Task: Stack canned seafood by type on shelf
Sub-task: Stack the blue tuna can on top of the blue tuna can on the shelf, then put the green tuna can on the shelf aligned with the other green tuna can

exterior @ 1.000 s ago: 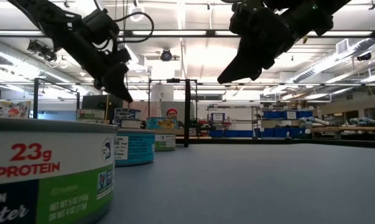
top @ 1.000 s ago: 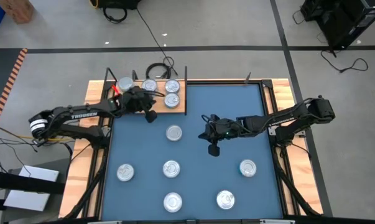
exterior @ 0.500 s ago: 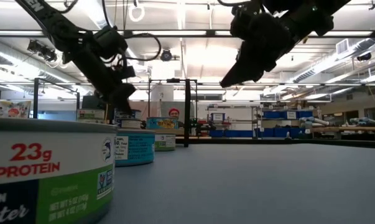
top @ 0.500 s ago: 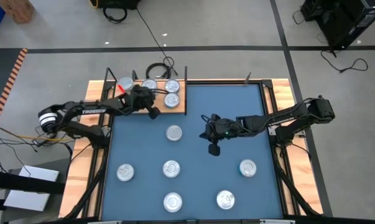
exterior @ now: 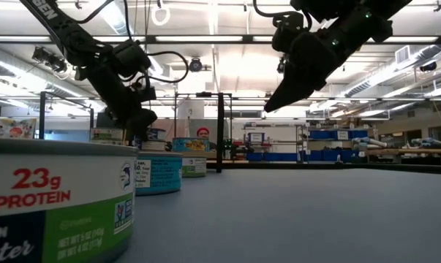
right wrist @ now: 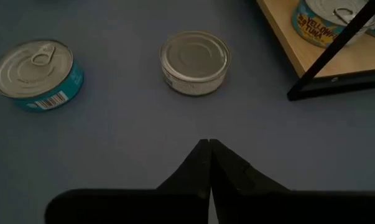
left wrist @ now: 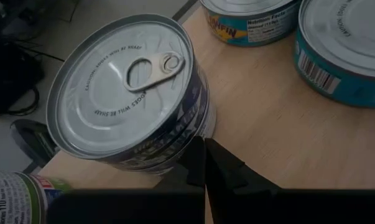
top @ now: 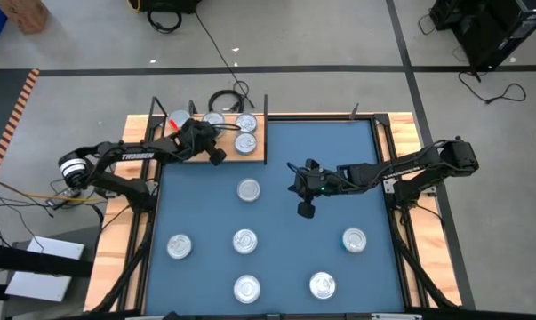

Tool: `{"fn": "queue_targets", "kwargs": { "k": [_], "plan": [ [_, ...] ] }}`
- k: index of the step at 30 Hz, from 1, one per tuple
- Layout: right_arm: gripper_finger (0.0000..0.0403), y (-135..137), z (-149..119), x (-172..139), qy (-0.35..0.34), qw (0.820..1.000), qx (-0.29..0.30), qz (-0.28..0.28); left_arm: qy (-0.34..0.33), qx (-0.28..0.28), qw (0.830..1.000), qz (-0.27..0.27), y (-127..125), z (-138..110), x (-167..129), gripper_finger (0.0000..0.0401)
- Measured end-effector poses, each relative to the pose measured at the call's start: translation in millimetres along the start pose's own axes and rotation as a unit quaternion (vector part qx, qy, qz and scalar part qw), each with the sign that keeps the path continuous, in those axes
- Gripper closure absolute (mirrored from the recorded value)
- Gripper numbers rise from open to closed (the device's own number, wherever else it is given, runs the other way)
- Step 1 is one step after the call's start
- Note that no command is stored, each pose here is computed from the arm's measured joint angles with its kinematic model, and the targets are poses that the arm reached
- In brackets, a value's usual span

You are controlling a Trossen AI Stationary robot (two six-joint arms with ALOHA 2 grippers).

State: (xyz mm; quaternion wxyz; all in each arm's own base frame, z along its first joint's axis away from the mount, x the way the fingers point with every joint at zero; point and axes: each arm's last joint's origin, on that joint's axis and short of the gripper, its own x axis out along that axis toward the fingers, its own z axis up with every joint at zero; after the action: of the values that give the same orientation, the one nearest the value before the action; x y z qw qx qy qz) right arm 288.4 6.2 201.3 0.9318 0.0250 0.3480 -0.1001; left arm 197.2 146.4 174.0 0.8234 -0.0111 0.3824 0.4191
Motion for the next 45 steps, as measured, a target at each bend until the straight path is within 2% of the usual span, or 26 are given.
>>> {"fn": "queue_targets", "kwargs": {
  "k": [5, 9, 16, 23, 27, 33, 37, 41, 45],
  "plan": [
    [0.0394, 0, -3, 0, 0.017, 1.000, 0.003, -0.001, -0.004, 0.003, 1.000, -0.005, -3, 1, -2, 0.0399],
    [0.0389, -1, -4, 0, 0.020, 0.999, 0.033, -0.011, -0.018, 0.019, 0.999, -0.022, -14, 3, -7, 0.0399],
    [0.0347, 3, -6, -1, 0.030, 0.999, 0.035, -0.006, -0.048, 0.053, 0.996, -0.047, -44, 5, -22, 0.0399],
    [0.0311, 13, -1, -12, 0.090, 0.993, 0.069, -0.010, -0.110, 0.075, 0.987, -0.087, -74, 11, -41, 0.0399],
    [0.0295, 21, -2, -16, 0.105, 0.991, 0.085, 0.008, -0.136, 0.088, 0.980, -0.117, -90, 11, -53, 0.0399],
    [0.0280, 37, -7, -20, 0.124, 0.987, 0.093, 0.042, -0.162, 0.170, 0.960, -0.151, -110, 5, -69, 0.0399],
    [0.0275, 46, -6, -23, 0.111, 0.989, 0.088, 0.052, -0.183, 0.194, 0.940, -0.211, -123, 3, -80, 0.0399],
    [0.0275, 51, -5, -24, 0.091, 0.992, 0.077, 0.046, -0.170, 0.232, 0.914, -0.287, -136, -8, -91, 0.0399],
    [0.0275, 52, -2, -24, 0.077, 0.993, 0.071, 0.052, -0.158, 0.262, 0.899, -0.311, -145, -18, -101, 0.0399]
  ]
}}
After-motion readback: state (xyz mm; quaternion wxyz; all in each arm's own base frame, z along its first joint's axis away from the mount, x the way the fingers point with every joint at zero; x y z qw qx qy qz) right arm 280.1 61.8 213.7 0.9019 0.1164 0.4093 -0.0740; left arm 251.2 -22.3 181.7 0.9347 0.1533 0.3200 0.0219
